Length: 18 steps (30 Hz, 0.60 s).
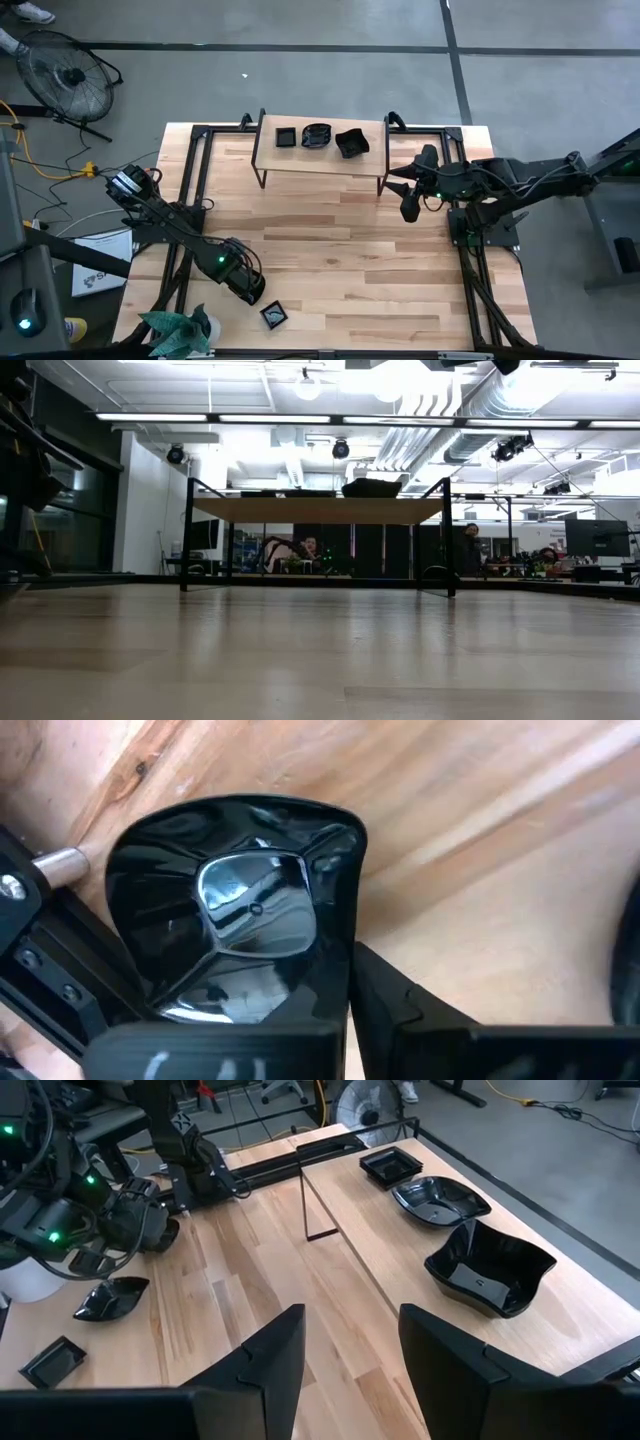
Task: Pick & Place Mini shaped plates
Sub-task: Stack the leaf-shaped plate on the leaf-shaped plate
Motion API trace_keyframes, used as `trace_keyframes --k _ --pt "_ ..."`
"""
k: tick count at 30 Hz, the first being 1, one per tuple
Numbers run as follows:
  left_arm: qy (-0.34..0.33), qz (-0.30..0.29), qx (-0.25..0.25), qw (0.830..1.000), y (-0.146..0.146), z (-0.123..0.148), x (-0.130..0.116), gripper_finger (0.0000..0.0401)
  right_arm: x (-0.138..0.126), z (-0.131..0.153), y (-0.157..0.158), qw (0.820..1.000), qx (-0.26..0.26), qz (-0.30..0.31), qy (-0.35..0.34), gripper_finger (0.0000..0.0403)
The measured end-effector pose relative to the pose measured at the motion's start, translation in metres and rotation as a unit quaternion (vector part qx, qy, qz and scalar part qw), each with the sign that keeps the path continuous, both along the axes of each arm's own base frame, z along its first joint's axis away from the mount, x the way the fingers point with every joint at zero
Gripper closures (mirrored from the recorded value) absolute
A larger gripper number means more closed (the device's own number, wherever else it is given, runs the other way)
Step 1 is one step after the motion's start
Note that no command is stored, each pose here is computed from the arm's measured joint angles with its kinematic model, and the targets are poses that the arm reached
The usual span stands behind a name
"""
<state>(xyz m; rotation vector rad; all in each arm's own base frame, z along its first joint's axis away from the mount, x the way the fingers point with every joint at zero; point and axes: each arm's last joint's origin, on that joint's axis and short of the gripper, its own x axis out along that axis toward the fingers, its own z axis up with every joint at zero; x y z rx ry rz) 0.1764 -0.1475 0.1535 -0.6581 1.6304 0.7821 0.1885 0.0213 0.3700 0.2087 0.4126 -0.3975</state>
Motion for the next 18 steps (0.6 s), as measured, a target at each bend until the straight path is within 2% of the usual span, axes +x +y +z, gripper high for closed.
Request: trace_keyframes --k 4,11,14,18 --pt "-0.001 -0.025 -0.001 1.0 -0.004 0.014 0.005 0.04 0.0 0.0 0.0 1.0 0.001 0.007 0.001 0.0245" --pt "-0.031 -0.09 0.05 0.994 -0.009 0.056 0.018 0.04 0.002 0.002 0.002 1.0 0.012 0.023 -0.012 0.0245" --pt "-0.059 -0.134 0.089 0.985 -0.01 0.077 0.024 0.0401 0.003 0.005 0.002 0.999 0.03 0.027 -0.029 0.0245" --pt "-0.099 -0.195 0.154 0.964 -0.008 0.104 0.03 0.0401 0.004 0.007 0.003 0.997 0.045 0.039 -0.043 0.0245"
